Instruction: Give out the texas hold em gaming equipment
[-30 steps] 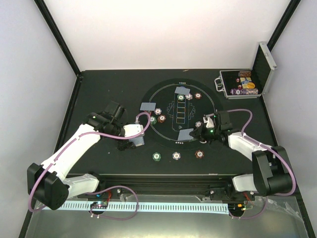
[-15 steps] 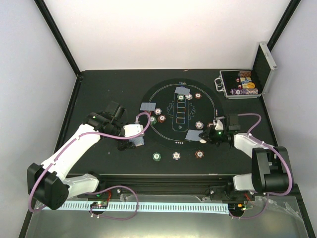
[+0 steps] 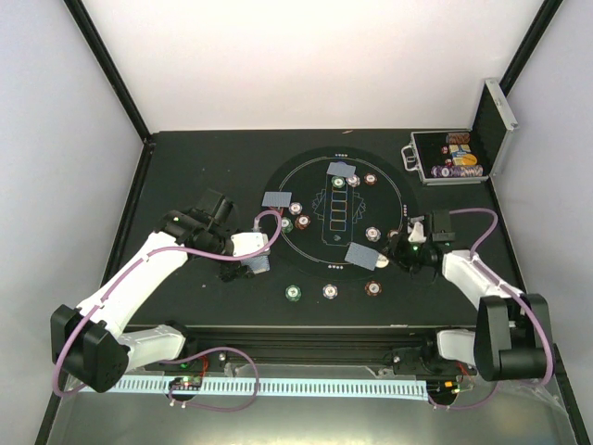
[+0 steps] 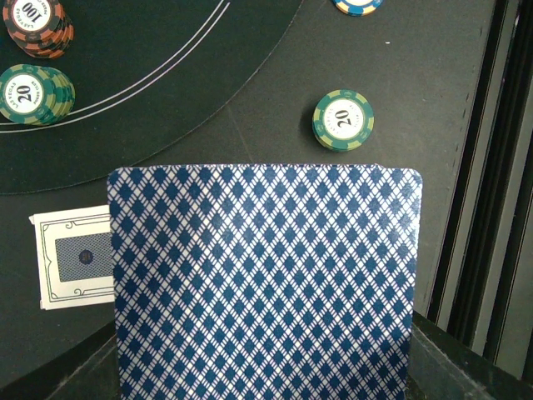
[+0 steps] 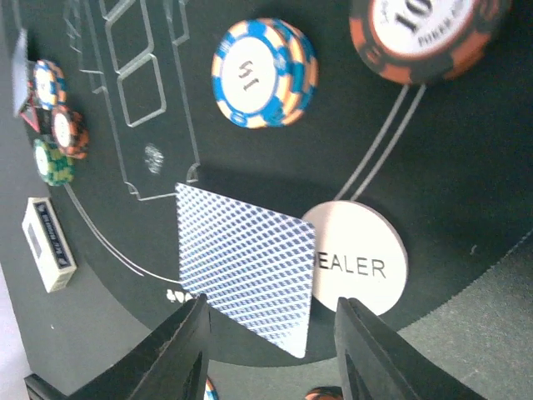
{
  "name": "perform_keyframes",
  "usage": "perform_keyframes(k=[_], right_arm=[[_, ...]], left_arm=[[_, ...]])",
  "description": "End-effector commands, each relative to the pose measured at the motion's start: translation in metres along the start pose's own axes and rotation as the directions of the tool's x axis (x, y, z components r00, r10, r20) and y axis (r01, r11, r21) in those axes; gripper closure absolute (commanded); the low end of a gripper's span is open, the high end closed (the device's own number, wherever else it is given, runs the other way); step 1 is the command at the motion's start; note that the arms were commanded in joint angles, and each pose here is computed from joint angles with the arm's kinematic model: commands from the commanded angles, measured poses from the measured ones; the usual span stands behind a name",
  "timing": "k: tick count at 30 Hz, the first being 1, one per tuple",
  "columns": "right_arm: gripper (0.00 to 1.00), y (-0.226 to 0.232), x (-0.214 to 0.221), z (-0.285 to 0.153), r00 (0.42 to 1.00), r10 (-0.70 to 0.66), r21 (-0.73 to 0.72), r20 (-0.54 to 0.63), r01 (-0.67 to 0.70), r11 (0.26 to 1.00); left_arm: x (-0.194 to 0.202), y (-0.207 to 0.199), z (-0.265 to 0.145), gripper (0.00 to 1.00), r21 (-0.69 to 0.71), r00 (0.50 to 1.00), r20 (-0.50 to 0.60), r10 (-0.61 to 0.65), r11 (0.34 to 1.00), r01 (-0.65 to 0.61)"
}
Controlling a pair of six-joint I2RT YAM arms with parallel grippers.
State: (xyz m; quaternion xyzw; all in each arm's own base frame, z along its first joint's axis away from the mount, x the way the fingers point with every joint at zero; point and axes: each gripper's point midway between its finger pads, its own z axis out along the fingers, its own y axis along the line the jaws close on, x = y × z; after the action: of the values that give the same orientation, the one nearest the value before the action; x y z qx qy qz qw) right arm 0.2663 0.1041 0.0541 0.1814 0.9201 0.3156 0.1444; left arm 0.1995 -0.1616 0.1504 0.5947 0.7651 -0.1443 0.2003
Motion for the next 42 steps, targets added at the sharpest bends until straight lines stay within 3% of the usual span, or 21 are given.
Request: perform_keyframes(k=[1,9,16,22,28,42], right_arm=[[0.54,0.017,-0.007,-0.015,0.998,-0.032,-0.007,0.049,0.032,0.999],[0.26,0.137,0.049,-0.009,0.985,-0.167,-0.337,-0.046,0.142,0.931],[0.16,0.232,0.112,-0.001,0.935,-0.321,-0.543,-0.149,0.194,0.817],[0.16,0.275,0.157,0.012,0.878,-0.43,-0.61,-0.21,0.226,0.76],[0.16,0.291,0.175,0.031,0.851,-0.457,-0.635,-0.259,0.207,0.744],[0.33,0.299,0.191,0.065,0.812,-0.471,-0.664,-0.345,0.143,0.734]], left_arm=[[-0.008,0.002,-0.007,0.98,-0.009,0.999,0.026,0.022,1.0,-0.021],[-0.01,0.001,-0.006,0.98,0.002,0.999,0.036,0.02,1.0,-0.02],[-0.009,0.001,-0.006,0.98,0.0,0.999,0.034,0.021,1.0,-0.021],[-0.009,0.0,-0.007,0.98,-0.001,0.999,0.035,0.019,1.0,-0.019],[-0.009,0.0,-0.009,0.98,-0.005,0.999,0.036,0.022,1.0,-0.021],[-0.009,0.0,-0.01,0.99,-0.006,0.999,0.033,0.022,1.0,-0.022]])
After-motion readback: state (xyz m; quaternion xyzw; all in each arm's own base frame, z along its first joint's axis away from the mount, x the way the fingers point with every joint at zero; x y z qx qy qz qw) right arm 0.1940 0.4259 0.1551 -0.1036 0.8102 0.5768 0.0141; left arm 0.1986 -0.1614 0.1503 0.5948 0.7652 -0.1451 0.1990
